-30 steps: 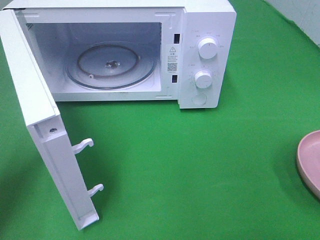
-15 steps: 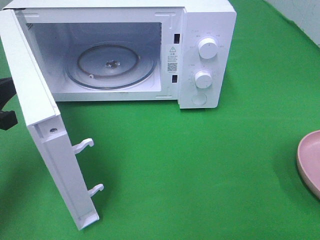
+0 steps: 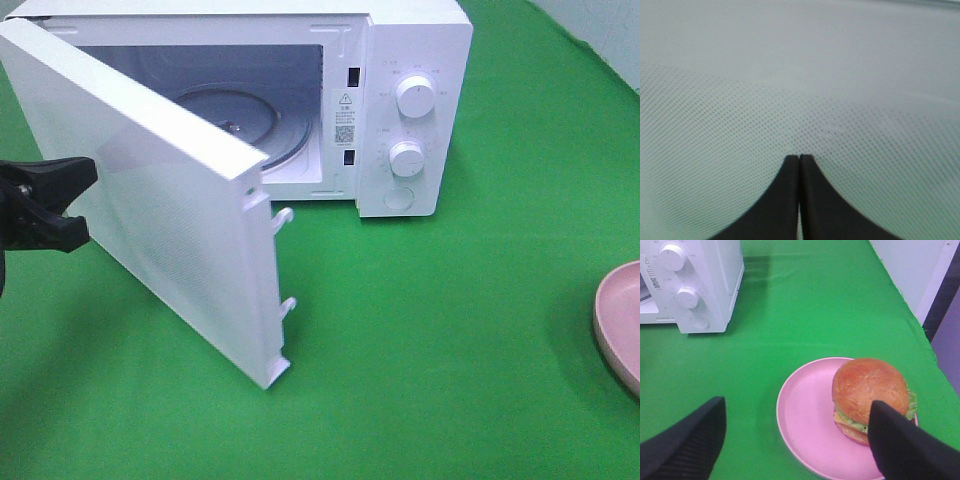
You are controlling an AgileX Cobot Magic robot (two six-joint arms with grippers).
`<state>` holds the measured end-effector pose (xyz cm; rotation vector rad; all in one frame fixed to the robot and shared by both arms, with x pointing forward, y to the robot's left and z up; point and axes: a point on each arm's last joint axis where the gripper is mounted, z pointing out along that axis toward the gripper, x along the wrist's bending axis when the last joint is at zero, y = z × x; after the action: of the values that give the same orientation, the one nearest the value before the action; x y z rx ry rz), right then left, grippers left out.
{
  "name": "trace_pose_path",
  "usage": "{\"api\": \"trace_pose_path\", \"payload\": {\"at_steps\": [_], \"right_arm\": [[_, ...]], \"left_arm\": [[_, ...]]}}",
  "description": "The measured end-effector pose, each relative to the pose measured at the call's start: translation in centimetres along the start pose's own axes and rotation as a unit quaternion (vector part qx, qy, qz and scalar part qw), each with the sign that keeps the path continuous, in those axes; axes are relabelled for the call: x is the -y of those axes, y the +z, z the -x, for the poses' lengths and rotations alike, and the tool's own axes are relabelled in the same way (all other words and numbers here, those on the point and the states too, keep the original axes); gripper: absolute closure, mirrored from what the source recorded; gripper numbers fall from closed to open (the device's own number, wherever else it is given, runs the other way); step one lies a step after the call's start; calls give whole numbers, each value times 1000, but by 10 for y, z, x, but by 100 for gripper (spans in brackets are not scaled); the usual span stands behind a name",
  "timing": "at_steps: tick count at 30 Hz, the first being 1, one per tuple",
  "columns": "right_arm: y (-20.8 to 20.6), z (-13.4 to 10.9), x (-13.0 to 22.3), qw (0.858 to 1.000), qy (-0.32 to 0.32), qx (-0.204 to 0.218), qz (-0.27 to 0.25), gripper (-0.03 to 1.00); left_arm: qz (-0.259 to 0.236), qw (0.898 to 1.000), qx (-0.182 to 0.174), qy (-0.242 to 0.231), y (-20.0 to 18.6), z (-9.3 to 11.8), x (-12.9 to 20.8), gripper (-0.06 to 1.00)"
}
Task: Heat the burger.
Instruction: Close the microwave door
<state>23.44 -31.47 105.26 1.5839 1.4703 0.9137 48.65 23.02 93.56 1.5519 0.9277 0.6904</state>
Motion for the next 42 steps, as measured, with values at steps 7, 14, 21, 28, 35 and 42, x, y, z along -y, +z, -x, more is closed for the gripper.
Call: {"api": "trace_pose_path", "payload": {"at_steps": [7, 14, 21, 28, 35, 42], "right_arm": [[0, 0, 0, 1000, 0, 0, 0, 21], [0, 0, 0, 1000, 0, 0, 0, 21], [0, 0, 0, 1000, 0, 0, 0, 21], [0, 0, 0, 1000, 0, 0, 0, 21], [0, 0, 0, 1000, 0, 0, 0, 21], [0, 0, 0, 1000, 0, 0, 0, 22]], "left_arm": [[-4, 1000, 7, -1, 23, 15, 5, 94], [1, 1000, 20, -11, 48, 29, 6, 94], [-8, 999, 29, -14, 79, 47, 3, 94], [0, 999, 32, -23, 112, 62, -4, 94], [4, 999, 39, -22, 139, 72, -10, 94], [-3, 998, 58, -5, 158, 80, -10, 94]]}}
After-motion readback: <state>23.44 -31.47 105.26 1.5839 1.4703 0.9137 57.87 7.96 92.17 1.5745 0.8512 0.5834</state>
